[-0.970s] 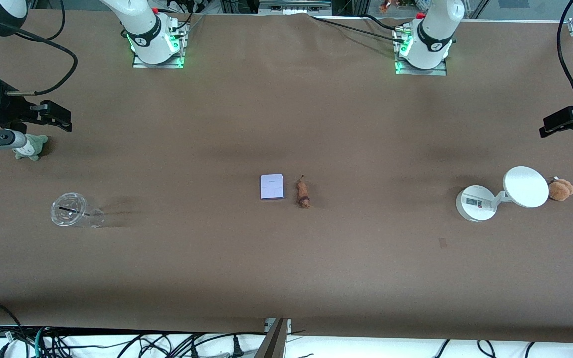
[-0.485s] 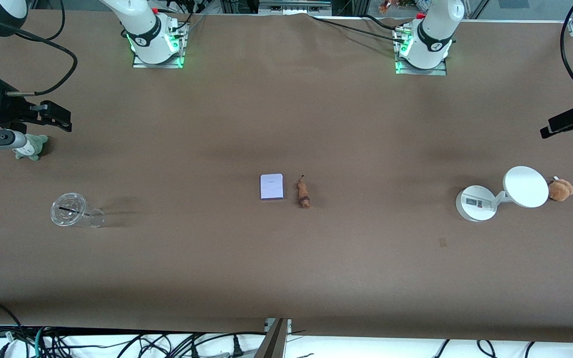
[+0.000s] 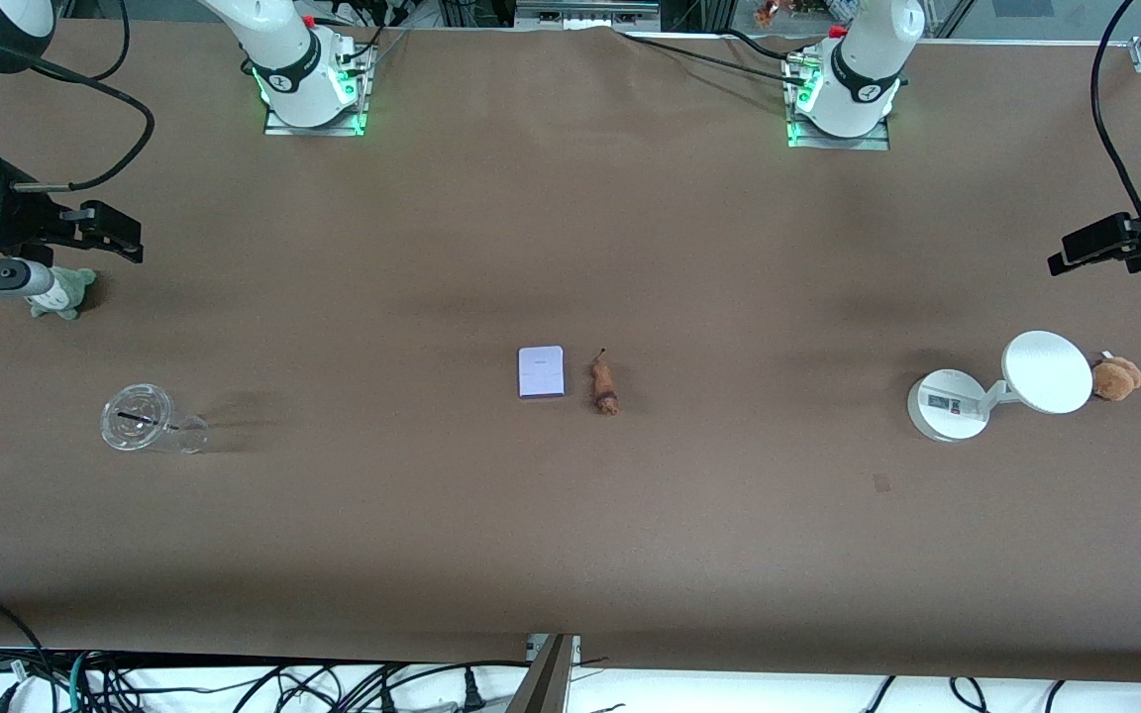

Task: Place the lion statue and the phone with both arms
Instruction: 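Move the left gripper across the table toward the brown lion statue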

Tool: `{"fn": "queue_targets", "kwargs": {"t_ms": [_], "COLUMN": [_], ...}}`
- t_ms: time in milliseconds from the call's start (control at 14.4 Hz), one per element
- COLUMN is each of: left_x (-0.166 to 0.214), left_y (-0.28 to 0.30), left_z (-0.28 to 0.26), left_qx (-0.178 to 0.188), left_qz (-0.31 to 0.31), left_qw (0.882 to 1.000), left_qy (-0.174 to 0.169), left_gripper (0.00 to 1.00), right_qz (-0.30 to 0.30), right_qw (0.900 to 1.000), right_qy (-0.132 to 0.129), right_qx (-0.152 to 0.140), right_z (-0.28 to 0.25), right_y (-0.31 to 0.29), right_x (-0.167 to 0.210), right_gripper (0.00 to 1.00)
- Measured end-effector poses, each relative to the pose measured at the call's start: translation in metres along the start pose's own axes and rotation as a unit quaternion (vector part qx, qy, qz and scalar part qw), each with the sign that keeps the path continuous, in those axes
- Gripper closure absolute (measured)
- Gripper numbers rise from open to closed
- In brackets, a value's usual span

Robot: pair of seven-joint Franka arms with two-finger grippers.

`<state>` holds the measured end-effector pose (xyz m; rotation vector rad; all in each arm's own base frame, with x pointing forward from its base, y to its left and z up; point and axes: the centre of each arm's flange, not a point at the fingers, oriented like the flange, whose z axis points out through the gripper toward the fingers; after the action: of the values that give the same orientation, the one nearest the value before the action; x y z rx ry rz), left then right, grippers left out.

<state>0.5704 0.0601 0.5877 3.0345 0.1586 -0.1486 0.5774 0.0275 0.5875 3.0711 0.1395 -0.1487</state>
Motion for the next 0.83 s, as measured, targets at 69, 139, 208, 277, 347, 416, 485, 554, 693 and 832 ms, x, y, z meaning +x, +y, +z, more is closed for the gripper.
{"fn": "queue_targets", "kwargs": {"t_ms": [69,139,208,277,347,416,485,554,693,832], "left_x": [0.0,0.0,0.0,0.0,0.0,0.0,0.0,0.001,0.009,0.025], "left_y": [0.003,0.009,0.014,0.017,0.017,0.017,0.018,0.021,0.032,0.07], "left_z": [0.0,0.001,0.001,0.002,0.002,0.002,0.004,0.008,0.029,0.059], "left_qx": [0.003,0.004,0.005,0.006,0.006,0.006,0.001,-0.012,-0.043,-0.056], "left_qz": [0.004,0.009,0.013,0.016,0.017,0.017,0.017,0.015,0.001,-0.008], "left_qw": [1.0,1.0,1.0,1.0,1.0,1.0,1.0,1.0,0.999,0.997], "left_qy": [0.0,-0.001,-0.001,-0.002,-0.002,-0.003,-0.007,-0.012,-0.033,-0.044], "left_gripper": [0.0,0.0,0.0,0.0,0.0,0.0,0.0,0.0,0.0,0.0], "right_qz": [0.0,0.0,0.0,0.0,0.0,0.0,0.0,0.0,0.0,0.0], "right_qw": [1.0,1.0,1.0,1.0,1.0,1.0,1.0,1.0,1.0,1.0], "right_qy": [0.0,0.0,0.0,0.0,-0.001,-0.001,-0.002,-0.003,-0.007,-0.011], "right_qx": [0.0,0.0,0.0,0.0,0.0,0.0,0.0,0.0,0.0,0.0], "right_z": [0.0,0.0,0.0,0.0,0.001,0.001,0.002,0.003,0.007,0.012], "right_y": [0.0,0.0,0.0,0.0,0.0,0.0,0.0,0.0,0.0,-0.001], "right_x": [0.0,0.0,0.0,0.0,0.0,0.001,0.001,0.002,0.004,0.007], "right_gripper": [0.0,0.0,0.0,0.0,0.0,0.0,0.0,0.0,0.0,0.0]}}
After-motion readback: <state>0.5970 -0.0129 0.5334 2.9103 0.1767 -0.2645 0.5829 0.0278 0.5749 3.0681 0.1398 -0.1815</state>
